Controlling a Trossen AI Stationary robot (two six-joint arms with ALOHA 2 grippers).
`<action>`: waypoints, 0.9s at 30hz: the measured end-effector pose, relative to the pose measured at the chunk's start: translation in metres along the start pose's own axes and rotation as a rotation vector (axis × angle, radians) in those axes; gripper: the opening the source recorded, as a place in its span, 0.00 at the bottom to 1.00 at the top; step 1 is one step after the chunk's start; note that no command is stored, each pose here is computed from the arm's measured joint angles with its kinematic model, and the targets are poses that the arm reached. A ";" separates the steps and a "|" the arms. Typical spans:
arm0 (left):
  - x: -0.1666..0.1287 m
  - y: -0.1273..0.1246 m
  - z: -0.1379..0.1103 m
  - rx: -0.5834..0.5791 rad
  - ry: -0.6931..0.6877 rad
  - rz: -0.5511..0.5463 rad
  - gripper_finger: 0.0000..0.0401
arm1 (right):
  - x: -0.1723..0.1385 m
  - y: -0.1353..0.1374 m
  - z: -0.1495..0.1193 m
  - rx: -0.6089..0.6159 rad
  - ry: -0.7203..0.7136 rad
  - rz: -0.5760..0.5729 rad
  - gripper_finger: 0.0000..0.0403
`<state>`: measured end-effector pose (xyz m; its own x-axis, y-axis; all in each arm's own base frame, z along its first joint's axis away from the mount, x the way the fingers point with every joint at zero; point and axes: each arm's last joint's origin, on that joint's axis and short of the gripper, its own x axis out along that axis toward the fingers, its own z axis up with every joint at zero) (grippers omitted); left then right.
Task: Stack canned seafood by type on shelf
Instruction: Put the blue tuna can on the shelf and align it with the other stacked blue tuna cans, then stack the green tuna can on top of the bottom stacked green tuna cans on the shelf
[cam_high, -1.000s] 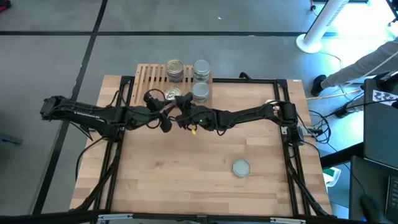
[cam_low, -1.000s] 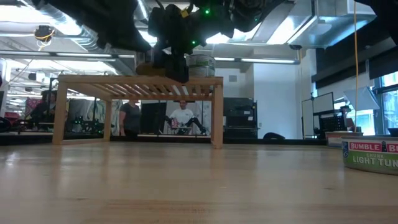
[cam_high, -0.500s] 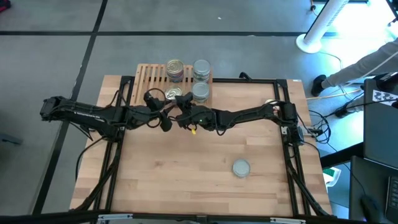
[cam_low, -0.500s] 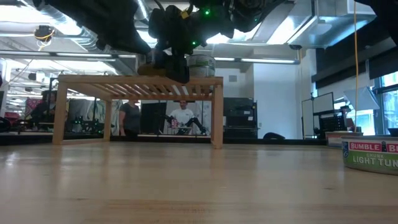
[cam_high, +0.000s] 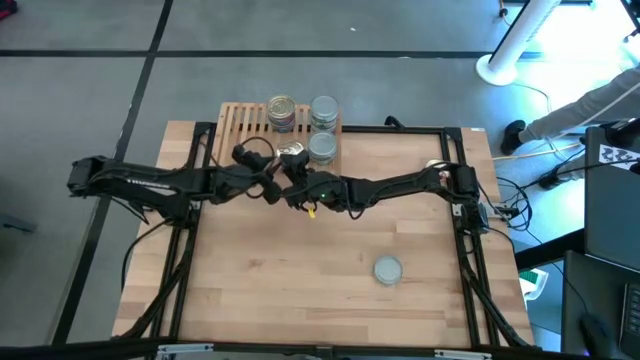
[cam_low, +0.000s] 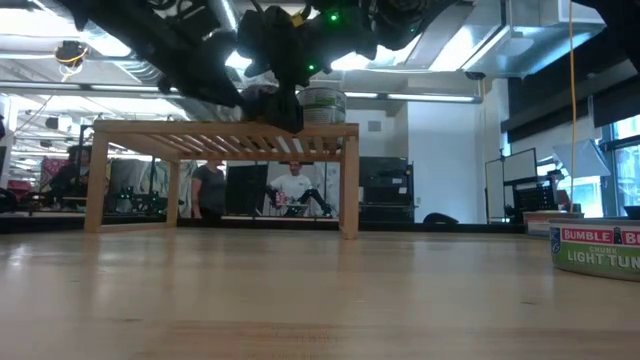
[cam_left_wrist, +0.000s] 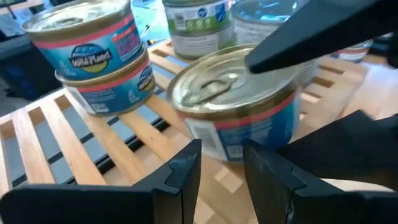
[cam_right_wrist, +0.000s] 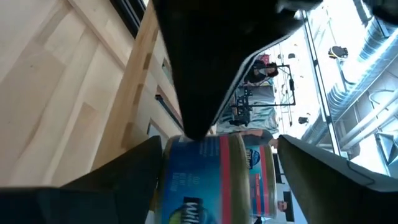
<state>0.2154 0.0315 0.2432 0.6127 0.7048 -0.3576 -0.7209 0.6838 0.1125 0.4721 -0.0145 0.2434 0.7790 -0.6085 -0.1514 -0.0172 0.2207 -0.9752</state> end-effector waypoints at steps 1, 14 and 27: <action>0.002 0.001 0.000 0.001 0.005 0.007 0.29 | 0.000 0.000 0.000 0.000 0.001 0.000 0.79; 0.007 0.007 0.000 0.026 0.009 0.055 0.29 | -0.007 -0.002 0.005 0.003 0.032 -0.019 0.75; -0.012 0.014 0.012 -0.015 -0.065 0.017 0.29 | -0.062 -0.055 0.021 0.064 0.107 -0.112 0.75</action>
<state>0.2016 0.0349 0.2601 0.6199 0.7271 -0.2951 -0.7357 0.6693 0.1039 0.4377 0.0274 0.3095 0.7023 -0.7092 -0.0624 0.1087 0.1934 -0.9751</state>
